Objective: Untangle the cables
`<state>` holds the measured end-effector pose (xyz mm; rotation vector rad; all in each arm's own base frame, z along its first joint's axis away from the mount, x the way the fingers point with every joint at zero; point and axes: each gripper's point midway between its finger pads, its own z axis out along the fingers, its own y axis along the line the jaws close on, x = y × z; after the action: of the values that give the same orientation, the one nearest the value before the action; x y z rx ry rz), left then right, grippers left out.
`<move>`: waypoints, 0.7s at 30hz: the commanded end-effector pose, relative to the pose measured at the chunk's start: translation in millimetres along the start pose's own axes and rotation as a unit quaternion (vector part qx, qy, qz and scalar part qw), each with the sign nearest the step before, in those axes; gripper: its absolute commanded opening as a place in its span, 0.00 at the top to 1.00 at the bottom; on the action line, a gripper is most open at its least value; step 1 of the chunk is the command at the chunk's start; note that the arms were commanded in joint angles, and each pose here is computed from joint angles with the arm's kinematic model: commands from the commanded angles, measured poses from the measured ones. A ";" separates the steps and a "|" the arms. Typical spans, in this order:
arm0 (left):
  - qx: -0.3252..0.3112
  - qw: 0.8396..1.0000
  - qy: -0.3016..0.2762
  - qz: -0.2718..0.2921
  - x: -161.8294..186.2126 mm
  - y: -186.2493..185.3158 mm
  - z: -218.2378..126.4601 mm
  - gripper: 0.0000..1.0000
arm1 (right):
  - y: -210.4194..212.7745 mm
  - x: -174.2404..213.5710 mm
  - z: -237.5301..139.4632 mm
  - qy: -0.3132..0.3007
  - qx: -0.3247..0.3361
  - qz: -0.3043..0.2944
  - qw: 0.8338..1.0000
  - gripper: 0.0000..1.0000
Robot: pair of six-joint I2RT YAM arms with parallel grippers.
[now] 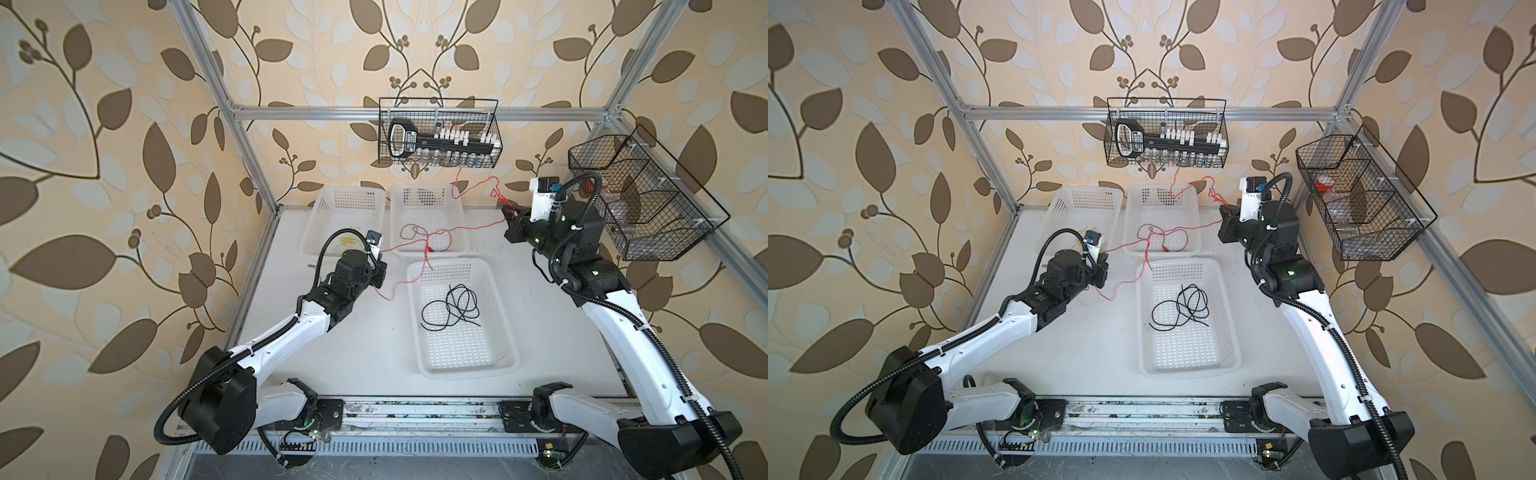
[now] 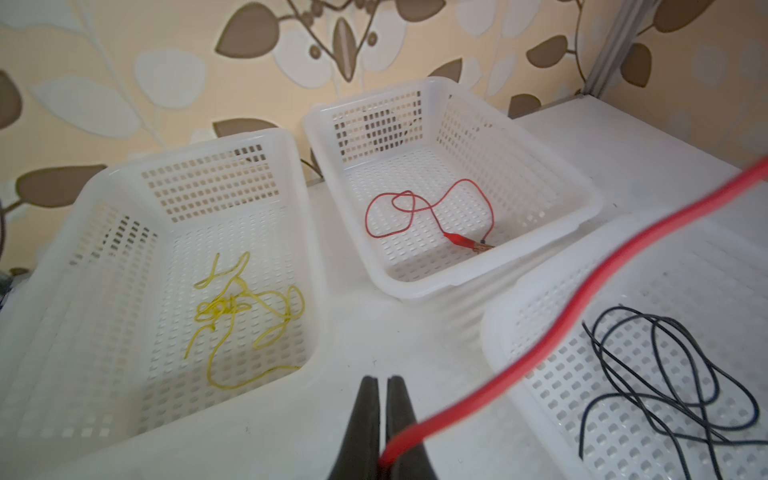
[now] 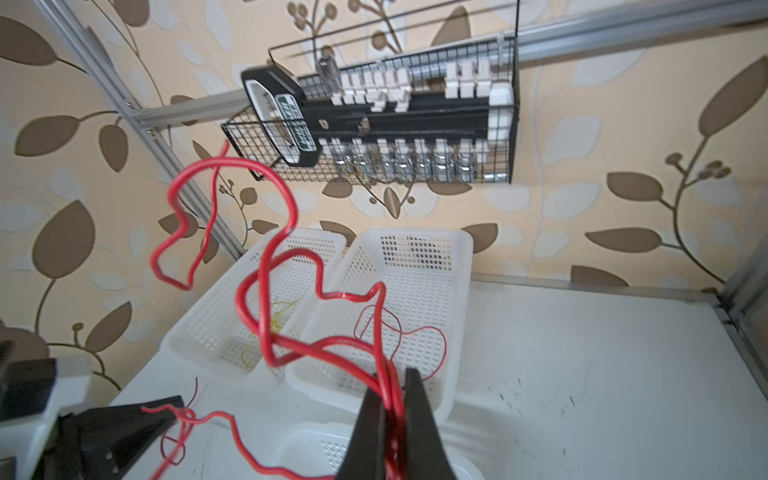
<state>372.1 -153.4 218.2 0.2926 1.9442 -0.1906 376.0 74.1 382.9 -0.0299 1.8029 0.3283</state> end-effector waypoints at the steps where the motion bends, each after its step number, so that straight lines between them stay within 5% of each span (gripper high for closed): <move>1: -0.118 0.989 0.024 -0.082 14.7 66.1 -15.8 1.00 | -36.8 -20.8 -24.2 -0.052 0.080 0.004 0.995 1.00; 15: -0.270 0.940 0.046 -0.206 29.4 149.5 -52.7 1.00 | -77.9 -17.0 -48.8 -0.067 0.179 0.004 0.982 1.00; 21: -0.208 0.951 0.026 -0.226 17.1 133.6 -47.7 1.00 | -34.8 -20.1 -41.8 -0.077 0.074 -0.020 0.994 1.00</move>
<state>358.3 -1.7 191.6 -0.4218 2.1004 0.0466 347.9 1.8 400.2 0.1801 1.6946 0.0917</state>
